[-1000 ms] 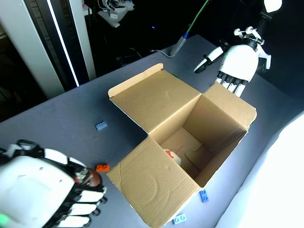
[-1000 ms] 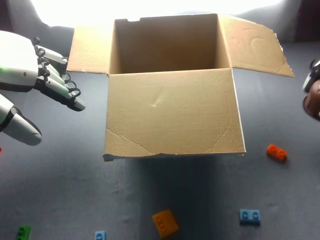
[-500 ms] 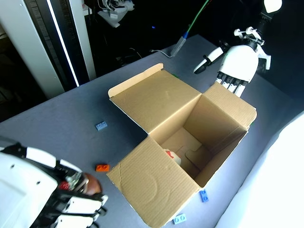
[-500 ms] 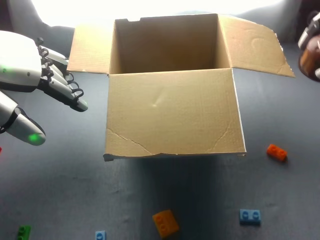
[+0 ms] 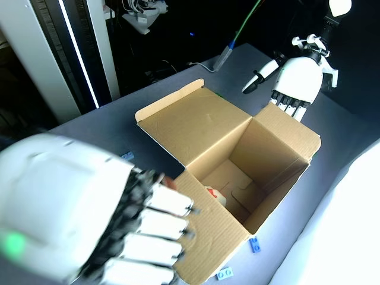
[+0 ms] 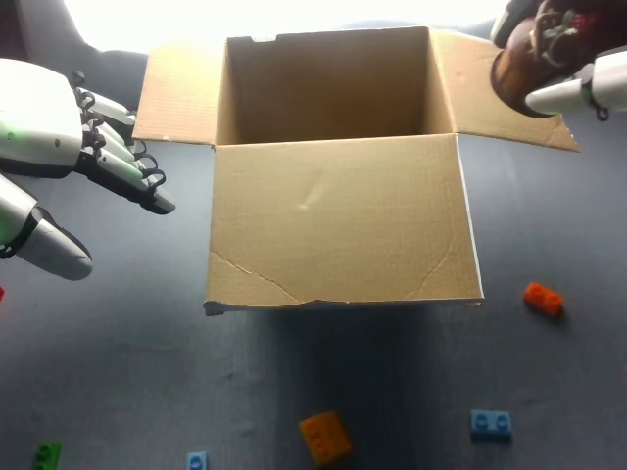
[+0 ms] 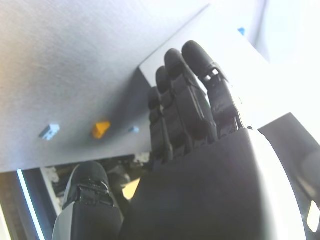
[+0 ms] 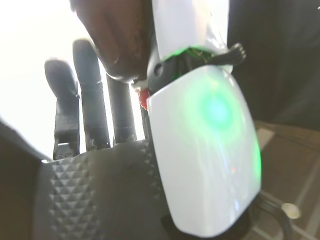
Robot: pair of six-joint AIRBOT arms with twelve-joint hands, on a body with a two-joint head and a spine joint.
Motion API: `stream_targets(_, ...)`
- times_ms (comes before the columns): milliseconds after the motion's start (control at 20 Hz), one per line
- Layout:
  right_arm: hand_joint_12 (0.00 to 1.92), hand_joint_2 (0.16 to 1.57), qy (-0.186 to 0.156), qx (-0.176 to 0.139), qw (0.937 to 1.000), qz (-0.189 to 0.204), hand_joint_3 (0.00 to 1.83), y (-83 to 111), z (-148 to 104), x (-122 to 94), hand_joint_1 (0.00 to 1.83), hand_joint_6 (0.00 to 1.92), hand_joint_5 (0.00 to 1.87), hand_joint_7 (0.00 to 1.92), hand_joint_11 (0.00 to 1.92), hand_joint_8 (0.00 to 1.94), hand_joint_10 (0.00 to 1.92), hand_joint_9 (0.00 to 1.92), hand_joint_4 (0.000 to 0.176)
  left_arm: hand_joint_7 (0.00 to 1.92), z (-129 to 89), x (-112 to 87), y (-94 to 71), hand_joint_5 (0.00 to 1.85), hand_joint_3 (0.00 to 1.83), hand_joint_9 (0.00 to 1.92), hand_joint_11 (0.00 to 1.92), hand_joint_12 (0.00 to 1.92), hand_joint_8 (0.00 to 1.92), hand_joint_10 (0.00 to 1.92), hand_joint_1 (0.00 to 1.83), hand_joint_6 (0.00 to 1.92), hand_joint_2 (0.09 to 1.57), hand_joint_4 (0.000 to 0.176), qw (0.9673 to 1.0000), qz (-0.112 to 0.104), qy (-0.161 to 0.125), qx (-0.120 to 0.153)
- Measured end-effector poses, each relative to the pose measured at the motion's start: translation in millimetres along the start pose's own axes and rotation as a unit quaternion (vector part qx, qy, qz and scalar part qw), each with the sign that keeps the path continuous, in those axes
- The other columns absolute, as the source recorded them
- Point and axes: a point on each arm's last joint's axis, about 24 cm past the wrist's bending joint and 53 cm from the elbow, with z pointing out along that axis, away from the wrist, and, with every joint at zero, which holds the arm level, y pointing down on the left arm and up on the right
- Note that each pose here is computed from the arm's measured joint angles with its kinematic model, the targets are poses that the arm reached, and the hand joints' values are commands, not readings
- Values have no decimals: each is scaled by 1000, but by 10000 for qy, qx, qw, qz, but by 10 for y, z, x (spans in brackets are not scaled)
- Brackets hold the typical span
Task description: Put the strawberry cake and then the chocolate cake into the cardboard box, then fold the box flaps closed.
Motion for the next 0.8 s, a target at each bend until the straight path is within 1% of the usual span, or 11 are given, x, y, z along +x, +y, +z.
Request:
stream_targets(50,1921,1150,19,-98,9999,-38,0,68,37,35,1228,857,993,855,335,1359,1514,587,0,525,0,1,-1,397,2,581,186,1124,8,9,0,3,1127,20,10000,3,2,1)
stream_targets(150,1921,1156,31,-319,9993,-168,2,199,125,93,1219,911,961,864,308,1345,1503,593,0,521,39,-9,-3,401,5,570,149,1106,4,3,0,3,1135,11,10000,7,-3,10)
stream_targets(200,1921,1156,20,-424,9989,-215,1,253,174,119,1220,903,963,860,309,1355,1509,591,0,519,48,-11,-14,405,2,555,143,1073,2,0,0,2,1133,12,10000,0,-6,31)
stream_targets(300,1921,1158,72,-567,9978,-337,0,324,256,208,1225,886,957,864,290,1360,1501,560,0,451,46,-9,-15,384,1,471,76,1038,0,0,0,0,1132,0,10000,3,-1,34)
stream_targets(350,1921,1154,79,-647,9969,-449,0,353,300,233,1227,872,966,873,295,1344,1465,570,0,424,46,-7,-6,378,0,441,50,1030,0,0,0,0,1129,0,10000,9,4,16)
stream_targets(400,1921,1165,104,-790,9945,-683,0,411,341,276,1328,886,959,898,315,1248,1543,653,0,380,46,-3,-8,349,0,388,9,1012,0,0,0,0,1126,0,10000,10,12,19)
stream_targets(450,1921,1167,106,-898,9927,-804,1,460,362,303,1349,889,958,904,319,1228,1559,670,0,371,46,-3,-8,342,0,376,1,1007,0,0,0,0,1125,0,10000,10,12,19)
stream_targets(500,1920,1168,133,-1066,9891,-1003,1,540,399,370,1353,889,957,904,320,1224,1562,674,0,369,46,-6,-7,341,0,374,0,1005,0,0,0,0,1125,0,10000,7,4,18)
stream_targets(550,1921,1158,163,-1106,9884,-1027,4,563,432,417,1238,950,953,867,325,1296,1486,592,0,351,51,-11,-15,335,0,347,0,952,1,2,0,0,1122,0,10000,2,-5,29)
stream_targets(650,1921,1159,257,-1116,9879,-1044,1,571,538,529,1225,907,944,868,316,1357,1506,574,0,312,54,-11,-24,316,0,293,0,866,1,0,0,1,1114,0,10000,1,-4,45)
stream_targets(800,1921,1162,389,-1009,9887,-1041,1,514,662,642,1224,915,932,869,305,1365,1517,569,0,295,54,-8,-20,308,0,273,0,838,0,0,0,0,1105,0,10000,8,1,35)
